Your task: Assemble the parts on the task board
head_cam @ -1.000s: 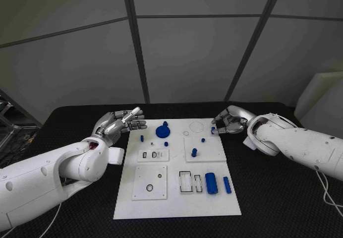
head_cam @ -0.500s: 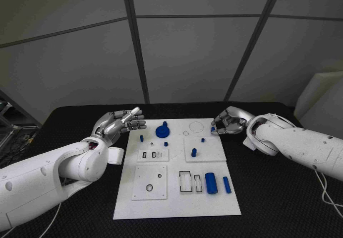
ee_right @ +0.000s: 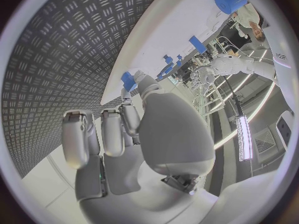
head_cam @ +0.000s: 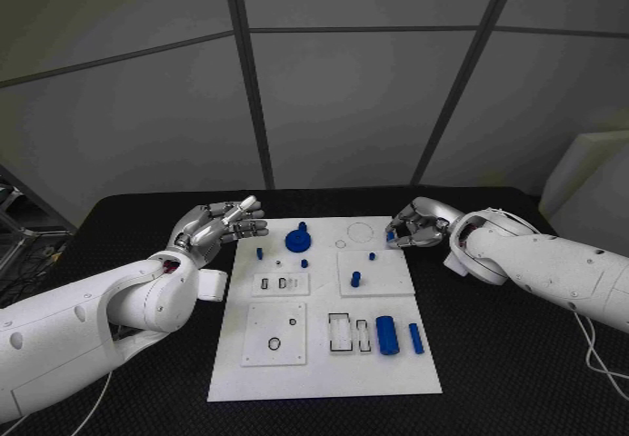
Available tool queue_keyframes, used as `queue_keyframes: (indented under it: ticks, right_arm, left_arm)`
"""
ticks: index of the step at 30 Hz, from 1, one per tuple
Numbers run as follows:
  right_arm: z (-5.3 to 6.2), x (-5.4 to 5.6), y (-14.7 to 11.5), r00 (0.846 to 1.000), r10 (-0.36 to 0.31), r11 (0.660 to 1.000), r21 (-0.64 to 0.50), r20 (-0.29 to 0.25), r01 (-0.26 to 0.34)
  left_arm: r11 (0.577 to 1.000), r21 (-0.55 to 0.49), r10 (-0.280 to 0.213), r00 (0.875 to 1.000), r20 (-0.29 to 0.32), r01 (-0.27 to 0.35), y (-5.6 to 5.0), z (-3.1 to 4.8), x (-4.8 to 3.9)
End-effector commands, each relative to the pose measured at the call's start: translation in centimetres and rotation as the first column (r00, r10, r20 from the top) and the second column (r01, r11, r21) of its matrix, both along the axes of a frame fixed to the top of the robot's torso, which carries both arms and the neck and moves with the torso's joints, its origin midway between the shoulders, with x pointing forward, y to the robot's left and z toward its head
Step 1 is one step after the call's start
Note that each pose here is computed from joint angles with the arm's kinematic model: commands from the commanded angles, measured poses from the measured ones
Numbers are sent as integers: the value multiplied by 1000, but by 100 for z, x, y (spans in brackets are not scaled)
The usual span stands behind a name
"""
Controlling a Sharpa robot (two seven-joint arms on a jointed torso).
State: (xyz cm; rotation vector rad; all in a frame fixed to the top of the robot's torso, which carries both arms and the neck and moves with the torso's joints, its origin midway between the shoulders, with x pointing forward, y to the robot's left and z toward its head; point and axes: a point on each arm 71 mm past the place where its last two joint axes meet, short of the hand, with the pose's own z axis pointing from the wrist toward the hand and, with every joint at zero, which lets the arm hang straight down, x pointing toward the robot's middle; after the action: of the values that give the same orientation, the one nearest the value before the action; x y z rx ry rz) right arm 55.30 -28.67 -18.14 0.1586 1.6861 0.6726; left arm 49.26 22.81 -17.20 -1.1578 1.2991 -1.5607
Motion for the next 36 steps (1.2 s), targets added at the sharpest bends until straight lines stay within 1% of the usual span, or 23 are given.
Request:
queue_keyframes:
  ticks: [1, 7, 18, 25, 30, 36]
  right_arm:
    - [-1, 5, 12, 1000, 10, 1000, -15, -6, -10]
    - [-2, 11, 15, 1000, 7, 1000, -17, -3, -7]
    - [21, 20, -12, 999, -16, 1000, -24, 36, 17]
    - [49, 4, 18, 998, -17, 1000, -17, 65, 18]
    - [98, -54, 100, 996, -9, 1000, -1, 90, 9]
    - [193, -205, 383, 994, 35, 999, 33, 104, -38]
  left_arm:
    - [1000, -6, -12, 1000, 7, 12, -13, 16, 0]
    - [1000, -6, -11, 1000, 7, 11, -11, 16, -1]
    - [1000, -5, -9, 1000, 6, 9, -2, 15, 0]
    - [1000, -5, -9, 1000, 6, 9, -1, 14, 2]
    - [1000, -5, -9, 1000, 6, 9, 0, 14, 3]
    - [1000, -3, -7, 1000, 5, 7, 12, 12, 5]
